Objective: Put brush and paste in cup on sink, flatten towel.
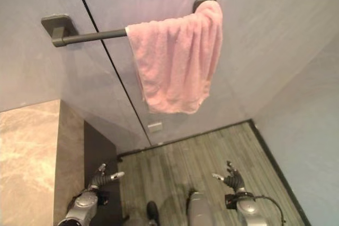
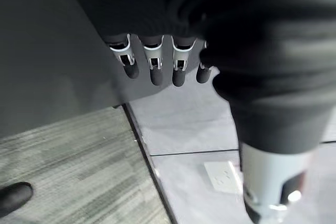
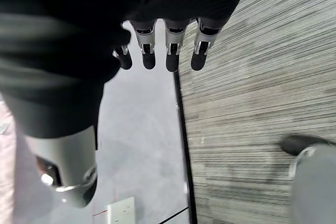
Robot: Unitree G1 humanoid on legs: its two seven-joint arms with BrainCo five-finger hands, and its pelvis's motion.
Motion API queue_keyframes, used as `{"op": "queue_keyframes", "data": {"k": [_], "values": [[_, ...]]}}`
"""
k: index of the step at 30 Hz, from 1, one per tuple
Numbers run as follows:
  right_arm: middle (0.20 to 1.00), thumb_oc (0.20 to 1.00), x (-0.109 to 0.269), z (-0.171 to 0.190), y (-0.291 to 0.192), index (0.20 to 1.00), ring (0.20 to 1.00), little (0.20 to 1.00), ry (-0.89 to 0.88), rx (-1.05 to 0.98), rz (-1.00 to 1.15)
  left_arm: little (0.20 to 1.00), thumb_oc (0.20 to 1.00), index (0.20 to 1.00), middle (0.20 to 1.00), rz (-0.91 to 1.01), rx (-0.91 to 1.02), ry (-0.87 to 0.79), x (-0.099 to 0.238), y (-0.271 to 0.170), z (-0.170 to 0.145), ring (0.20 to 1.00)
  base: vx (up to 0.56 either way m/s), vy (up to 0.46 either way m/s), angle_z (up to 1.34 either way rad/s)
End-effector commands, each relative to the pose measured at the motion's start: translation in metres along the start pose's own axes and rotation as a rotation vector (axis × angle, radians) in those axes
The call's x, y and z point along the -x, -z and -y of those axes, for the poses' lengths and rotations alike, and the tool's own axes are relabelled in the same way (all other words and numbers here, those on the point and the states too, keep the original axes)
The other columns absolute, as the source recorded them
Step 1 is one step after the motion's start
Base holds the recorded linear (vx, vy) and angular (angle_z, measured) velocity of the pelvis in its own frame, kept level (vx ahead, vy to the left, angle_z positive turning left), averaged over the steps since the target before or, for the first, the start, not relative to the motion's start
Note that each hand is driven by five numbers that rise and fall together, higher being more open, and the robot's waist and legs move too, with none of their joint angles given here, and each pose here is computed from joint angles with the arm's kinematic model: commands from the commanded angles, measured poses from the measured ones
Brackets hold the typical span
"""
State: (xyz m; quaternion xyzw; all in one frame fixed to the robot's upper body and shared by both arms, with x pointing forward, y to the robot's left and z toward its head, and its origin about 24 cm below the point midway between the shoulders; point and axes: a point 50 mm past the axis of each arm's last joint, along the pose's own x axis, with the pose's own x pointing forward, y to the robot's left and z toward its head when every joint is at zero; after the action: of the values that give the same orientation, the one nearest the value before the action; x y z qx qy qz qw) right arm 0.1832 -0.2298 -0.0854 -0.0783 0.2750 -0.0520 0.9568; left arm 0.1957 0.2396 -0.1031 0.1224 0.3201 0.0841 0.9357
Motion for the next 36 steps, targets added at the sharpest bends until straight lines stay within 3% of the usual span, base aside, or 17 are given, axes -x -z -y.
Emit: {"op": "queue_keyframes", "data": {"k": [1,14,22,28,36], "values": [[1.000,1.000,-0.002,0.001,-0.018,1.000,1.000,1.000,0.007,-0.074,0.109,1.000,1.000,1.000,1.000,0.088,-0.051,-0.027,-0.004,-0.017,-0.012,1.000,0.25,-0.204,0.52],[1.000,1.000,-0.003,0.040,-0.040,1.000,1.000,1.000,0.123,-0.080,0.201,1.000,1.000,1.000,1.000,0.143,0.008,0.027,-0.001,-0.026,0.006,1.000,0.18,-0.206,0.39],[1.000,1.000,-0.007,0.057,-0.087,1.000,1.000,1.000,0.164,-0.109,0.384,1.000,1.000,1.000,1.000,0.263,-0.016,0.015,-0.001,-0.051,-0.008,1.000,0.13,0.010,-0.11],[1.000,1.000,-0.003,0.082,-0.152,1.000,1.000,1.000,0.115,-0.042,0.592,1.000,1.000,1.000,1.000,0.498,-0.067,0.051,0.007,-0.107,-0.036,1.000,0.07,0.038,-0.03],[1.000,1.000,-0.003,0.093,-0.211,1.000,1.000,1.000,-0.041,0.073,0.678,1.000,1.000,1.000,1.000,0.826,-0.205,0.241,0.027,-0.203,-0.037,1.000,0.01,0.012,0.01]]}}
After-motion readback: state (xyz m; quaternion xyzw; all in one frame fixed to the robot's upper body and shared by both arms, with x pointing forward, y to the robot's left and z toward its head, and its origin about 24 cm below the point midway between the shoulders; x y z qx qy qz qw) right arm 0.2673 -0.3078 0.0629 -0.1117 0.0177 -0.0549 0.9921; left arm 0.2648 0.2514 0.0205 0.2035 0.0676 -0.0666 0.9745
